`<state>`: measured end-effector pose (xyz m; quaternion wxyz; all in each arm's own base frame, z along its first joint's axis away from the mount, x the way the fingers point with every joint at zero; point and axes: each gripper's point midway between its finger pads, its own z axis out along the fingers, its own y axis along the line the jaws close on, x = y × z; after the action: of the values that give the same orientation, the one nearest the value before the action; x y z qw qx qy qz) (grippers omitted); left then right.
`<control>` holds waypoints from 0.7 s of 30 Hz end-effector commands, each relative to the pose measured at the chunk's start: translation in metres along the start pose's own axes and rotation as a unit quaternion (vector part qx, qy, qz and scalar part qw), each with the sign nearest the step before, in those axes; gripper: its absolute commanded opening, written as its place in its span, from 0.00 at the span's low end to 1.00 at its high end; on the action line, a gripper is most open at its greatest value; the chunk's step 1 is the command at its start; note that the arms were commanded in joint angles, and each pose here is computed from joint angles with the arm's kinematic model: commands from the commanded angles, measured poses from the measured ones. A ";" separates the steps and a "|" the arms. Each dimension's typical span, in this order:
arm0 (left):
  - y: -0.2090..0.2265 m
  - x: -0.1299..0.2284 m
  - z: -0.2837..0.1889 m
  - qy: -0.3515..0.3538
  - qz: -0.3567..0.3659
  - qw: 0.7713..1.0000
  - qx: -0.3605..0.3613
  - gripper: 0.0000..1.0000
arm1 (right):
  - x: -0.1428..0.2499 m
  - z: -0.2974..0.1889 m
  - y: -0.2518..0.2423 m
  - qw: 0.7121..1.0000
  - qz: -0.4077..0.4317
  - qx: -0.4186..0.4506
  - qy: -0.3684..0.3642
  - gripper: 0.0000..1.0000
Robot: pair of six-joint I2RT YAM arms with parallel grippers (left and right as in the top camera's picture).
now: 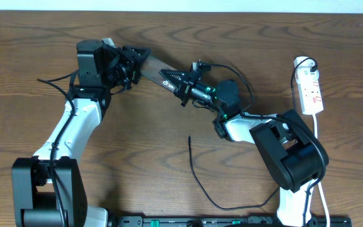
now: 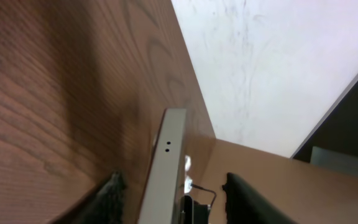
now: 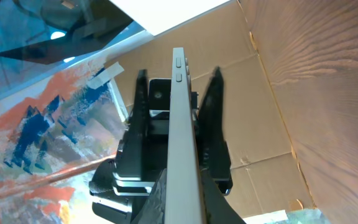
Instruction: Plug charger to phone and switch on socket
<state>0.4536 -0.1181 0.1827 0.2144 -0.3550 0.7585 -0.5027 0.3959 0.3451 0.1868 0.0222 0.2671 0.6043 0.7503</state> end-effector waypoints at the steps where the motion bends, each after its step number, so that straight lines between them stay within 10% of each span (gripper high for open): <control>1: -0.006 -0.005 -0.001 -0.005 0.010 1.000 0.006 0.30 | 0.013 0.005 0.007 1.000 -0.005 -0.005 0.024 0.01; 11: -0.006 -0.005 -0.001 -0.007 0.010 1.000 0.006 0.08 | 0.016 0.006 0.005 1.000 -0.005 -0.003 0.029 0.01; 21: -0.006 -0.005 -0.001 -0.007 0.023 1.000 0.006 0.07 | 0.017 0.006 0.005 0.999 -0.005 -0.001 0.033 0.01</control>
<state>0.4537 -0.1172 0.1825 0.2190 -0.3494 0.7611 -0.5006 0.3964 0.3450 0.1879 0.0072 0.2808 0.5964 0.7519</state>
